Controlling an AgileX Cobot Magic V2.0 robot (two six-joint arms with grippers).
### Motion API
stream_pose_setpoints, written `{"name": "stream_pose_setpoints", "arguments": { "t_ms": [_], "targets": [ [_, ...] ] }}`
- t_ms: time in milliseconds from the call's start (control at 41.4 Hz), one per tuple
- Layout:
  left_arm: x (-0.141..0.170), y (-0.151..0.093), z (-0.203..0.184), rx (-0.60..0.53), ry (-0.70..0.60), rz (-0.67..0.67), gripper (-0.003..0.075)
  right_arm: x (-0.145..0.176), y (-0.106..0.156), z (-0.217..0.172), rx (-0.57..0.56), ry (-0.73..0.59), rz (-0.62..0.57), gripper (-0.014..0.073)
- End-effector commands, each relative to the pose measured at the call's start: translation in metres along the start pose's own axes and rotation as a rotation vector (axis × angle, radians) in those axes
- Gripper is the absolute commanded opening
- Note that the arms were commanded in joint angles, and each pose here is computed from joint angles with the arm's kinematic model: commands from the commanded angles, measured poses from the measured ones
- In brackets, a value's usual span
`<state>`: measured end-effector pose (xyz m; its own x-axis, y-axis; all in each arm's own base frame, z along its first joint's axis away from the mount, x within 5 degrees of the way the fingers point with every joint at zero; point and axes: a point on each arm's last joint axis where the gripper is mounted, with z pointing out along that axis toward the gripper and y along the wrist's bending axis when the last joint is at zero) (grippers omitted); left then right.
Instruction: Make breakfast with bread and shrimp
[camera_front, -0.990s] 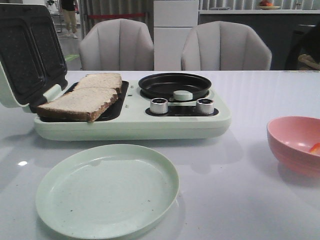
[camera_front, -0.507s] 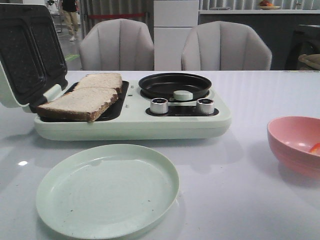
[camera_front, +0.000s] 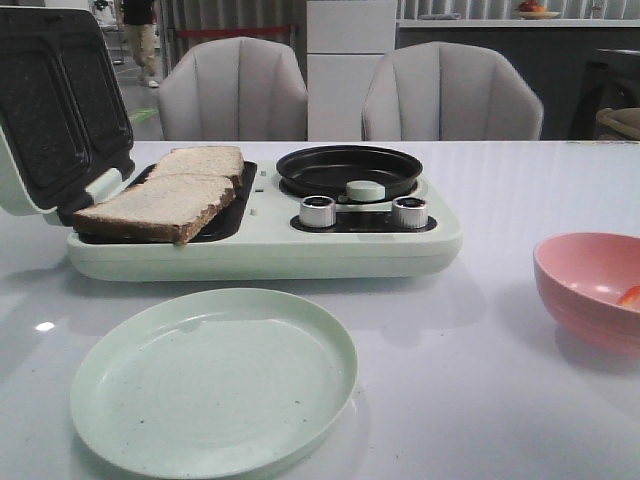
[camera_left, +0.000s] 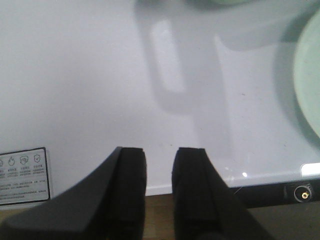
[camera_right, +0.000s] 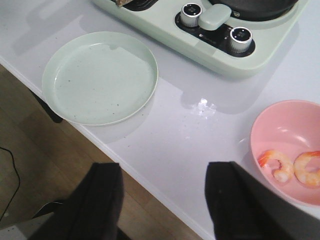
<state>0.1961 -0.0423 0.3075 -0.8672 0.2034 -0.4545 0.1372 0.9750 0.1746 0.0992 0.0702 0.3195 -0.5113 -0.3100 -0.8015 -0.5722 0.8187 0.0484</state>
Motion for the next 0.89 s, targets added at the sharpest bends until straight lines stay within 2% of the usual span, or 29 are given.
{"name": "stream_pose_setpoints", "arguments": {
  "t_ms": [0, 169, 435, 628, 869],
  "targets": [
    [-0.019, 0.022, 0.001, 0.025, -0.094, -0.076, 0.0155, -0.014, 0.000, -0.007, 0.007, -0.105, -0.007, 0.0472],
    [-0.035, 0.063, 0.012, 0.084, -0.160, -0.246, 0.0097, -0.014, 0.000, -0.007, 0.007, -0.105, -0.007, 0.0472],
    [-0.080, 0.114, 0.026, 0.162, -0.290, -0.424, 0.0098, -0.014, 0.000, -0.007, 0.007, -0.105, -0.007, 0.0472],
    [-0.120, 0.132, 0.040, 0.187, -0.331, -0.455, 0.0098, -0.014, 0.000, -0.007, 0.007, -0.105, -0.007, 0.0472],
    [-0.159, 0.139, 0.062, 0.316, -0.382, -0.557, 0.0098, -0.014, 0.000, -0.007, 0.007, -0.105, -0.007, 0.0472]
  ]
}}
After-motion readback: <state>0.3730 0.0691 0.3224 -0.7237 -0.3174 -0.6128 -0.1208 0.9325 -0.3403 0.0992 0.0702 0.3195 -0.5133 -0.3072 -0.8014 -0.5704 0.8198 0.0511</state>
